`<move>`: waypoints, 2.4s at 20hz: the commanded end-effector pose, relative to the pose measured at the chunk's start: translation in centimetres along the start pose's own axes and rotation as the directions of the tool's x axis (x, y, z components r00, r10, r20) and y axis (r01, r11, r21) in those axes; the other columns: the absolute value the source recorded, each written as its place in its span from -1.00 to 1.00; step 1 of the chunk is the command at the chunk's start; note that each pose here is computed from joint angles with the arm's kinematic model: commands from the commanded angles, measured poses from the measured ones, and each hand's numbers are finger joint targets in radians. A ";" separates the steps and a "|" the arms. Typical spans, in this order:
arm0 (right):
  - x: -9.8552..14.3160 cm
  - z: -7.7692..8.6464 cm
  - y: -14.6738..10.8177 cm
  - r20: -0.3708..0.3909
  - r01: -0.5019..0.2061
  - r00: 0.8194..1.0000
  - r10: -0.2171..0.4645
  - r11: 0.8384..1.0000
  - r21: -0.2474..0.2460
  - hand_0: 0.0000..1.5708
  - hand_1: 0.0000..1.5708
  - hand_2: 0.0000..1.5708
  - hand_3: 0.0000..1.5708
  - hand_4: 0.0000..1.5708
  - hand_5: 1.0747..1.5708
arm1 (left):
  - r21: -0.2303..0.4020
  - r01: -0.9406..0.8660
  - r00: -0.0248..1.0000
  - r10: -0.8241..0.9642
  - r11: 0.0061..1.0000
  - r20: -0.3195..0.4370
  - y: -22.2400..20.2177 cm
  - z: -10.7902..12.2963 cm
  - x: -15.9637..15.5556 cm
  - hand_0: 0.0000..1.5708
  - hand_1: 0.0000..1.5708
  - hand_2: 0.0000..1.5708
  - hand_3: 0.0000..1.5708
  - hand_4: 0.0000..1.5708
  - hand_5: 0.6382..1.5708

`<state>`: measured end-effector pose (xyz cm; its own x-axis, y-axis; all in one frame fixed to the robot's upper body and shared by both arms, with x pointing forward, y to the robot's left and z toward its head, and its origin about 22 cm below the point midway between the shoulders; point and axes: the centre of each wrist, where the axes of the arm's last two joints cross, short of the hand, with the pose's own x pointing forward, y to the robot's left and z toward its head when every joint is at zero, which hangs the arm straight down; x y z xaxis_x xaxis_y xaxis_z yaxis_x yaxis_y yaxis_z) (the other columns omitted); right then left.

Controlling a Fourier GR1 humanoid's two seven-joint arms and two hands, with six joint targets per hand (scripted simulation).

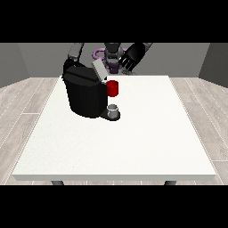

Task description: Insert the coffee pod into the coffee machine and close the lid

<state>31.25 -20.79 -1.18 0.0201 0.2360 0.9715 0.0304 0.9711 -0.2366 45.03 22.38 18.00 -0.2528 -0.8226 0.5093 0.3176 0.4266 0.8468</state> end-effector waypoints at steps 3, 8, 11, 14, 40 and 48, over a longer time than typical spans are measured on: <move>2.5 0.3 1.1 0.059 0.010 0.998 -0.012 0.999 0.040 -1.00 -1.00 -1.00 -1.00 -1.00 1.00 | 0.060 0.002 1.000 0.000 0.998 -0.027 4.0 1.0 -0.7 0.49 0.49 0.60 0.61 -0.39 1.00; 5.4 -2.2 -0.5 0.106 0.001 0.994 0.001 1.000 -0.023 -1.00 -1.00 -1.00 -1.00 -1.00 1.00 | 0.118 0.046 0.999 -0.044 0.992 -0.021 7.1 0.9 2.4 0.56 0.56 0.64 0.58 -0.39 1.00; 7.4 -3.0 -0.7 0.163 0.004 0.987 0.000 1.000 -0.022 -1.00 -1.00 -1.00 -1.00 -0.77 1.00 | 0.175 0.023 1.000 -0.024 0.984 0.003 8.2 1.0 2.8 0.61 0.61 0.66 0.60 -0.41 1.00; 7.1 -2.7 0.1 0.178 0.027 0.984 -0.020 0.999 -0.041 -1.00 -1.00 -1.00 -1.00 -1.00 1.00 | 0.189 0.029 0.999 -0.036 0.982 0.029 10.2 2.3 2.0 0.56 0.56 0.64 0.58 -0.38 1.00; 6.7 -3.5 -1.4 0.170 0.018 0.985 -0.006 0.997 -0.073 -1.00 -1.00 -1.00 -1.00 -1.00 1.00 | 0.207 0.090 0.994 -0.100 0.974 0.037 11.3 1.8 4.0 0.56 0.56 0.61 0.53 -0.52 1.00; 9.0 -4.0 -1.2 0.192 -0.002 0.981 0.015 0.998 -0.069 -1.00 -1.00 -1.00 -1.00 -1.00 1.00 | 0.255 0.098 0.993 -0.111 0.962 0.038 10.6 1.3 3.8 0.50 0.50 0.53 0.49 -0.55 1.00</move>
<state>34.86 -20.99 6.38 -0.1514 0.2350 0.9601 0.0971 0.9702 -0.2221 46.21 24.63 28.30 -0.3165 -0.8454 0.4302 0.0914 0.4242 0.9009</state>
